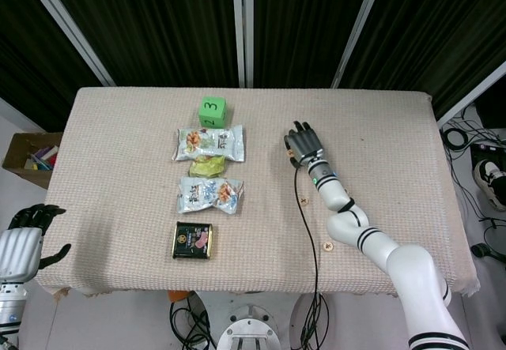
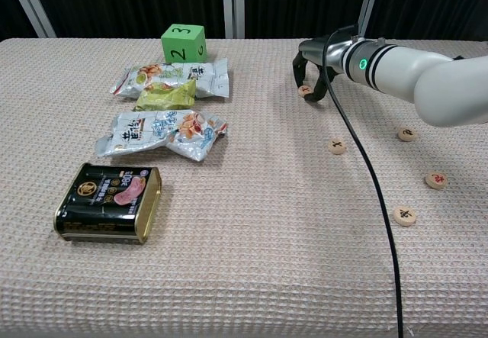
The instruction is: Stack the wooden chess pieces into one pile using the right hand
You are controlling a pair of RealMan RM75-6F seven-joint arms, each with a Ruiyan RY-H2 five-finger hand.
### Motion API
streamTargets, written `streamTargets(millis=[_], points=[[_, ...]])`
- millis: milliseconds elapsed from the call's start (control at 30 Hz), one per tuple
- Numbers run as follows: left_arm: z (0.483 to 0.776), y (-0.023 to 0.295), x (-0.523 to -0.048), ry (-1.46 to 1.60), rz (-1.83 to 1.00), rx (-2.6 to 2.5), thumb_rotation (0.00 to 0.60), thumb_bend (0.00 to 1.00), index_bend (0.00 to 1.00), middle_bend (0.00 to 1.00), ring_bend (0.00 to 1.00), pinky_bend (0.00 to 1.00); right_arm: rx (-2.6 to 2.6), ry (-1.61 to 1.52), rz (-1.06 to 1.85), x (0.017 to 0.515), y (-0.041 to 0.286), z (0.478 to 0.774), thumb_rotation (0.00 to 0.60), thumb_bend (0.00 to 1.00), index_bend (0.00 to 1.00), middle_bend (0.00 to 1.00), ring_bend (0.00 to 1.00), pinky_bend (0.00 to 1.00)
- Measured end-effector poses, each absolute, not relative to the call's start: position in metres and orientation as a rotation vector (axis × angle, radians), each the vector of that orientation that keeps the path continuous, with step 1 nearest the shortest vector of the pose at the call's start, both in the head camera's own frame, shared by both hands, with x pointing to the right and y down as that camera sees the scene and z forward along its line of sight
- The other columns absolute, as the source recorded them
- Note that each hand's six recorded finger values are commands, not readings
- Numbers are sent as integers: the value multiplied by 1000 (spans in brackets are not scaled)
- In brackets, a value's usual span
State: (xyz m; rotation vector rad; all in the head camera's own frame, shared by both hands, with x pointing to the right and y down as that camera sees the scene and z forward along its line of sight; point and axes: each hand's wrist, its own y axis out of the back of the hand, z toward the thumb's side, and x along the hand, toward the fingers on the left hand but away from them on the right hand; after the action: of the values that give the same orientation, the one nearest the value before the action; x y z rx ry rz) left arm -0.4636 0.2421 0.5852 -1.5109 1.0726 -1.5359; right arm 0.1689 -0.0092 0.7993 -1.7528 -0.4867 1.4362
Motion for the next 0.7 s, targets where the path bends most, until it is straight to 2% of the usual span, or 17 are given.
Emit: streamTargets(millis=[200, 367, 700], points=[[586, 243, -467, 1081, -1540, -1512, 600, 175, 270, 230, 155, 188, -1738, -476, 1381, 170, -13, 786, 600, 352, 526, 323, 57, 146], [587, 244, -468, 1089, -1539, -1513, 600, 174, 270, 230, 155, 189, -1786, -440, 1295, 168, -5, 764, 600, 355, 528, 324, 57, 145], [585, 242, -464, 1086, -1523, -1516, 600, 175, 271, 229, 155, 189, -1870, -234, 1156, 187, 59, 713, 600, 356, 514, 313, 57, 142]])
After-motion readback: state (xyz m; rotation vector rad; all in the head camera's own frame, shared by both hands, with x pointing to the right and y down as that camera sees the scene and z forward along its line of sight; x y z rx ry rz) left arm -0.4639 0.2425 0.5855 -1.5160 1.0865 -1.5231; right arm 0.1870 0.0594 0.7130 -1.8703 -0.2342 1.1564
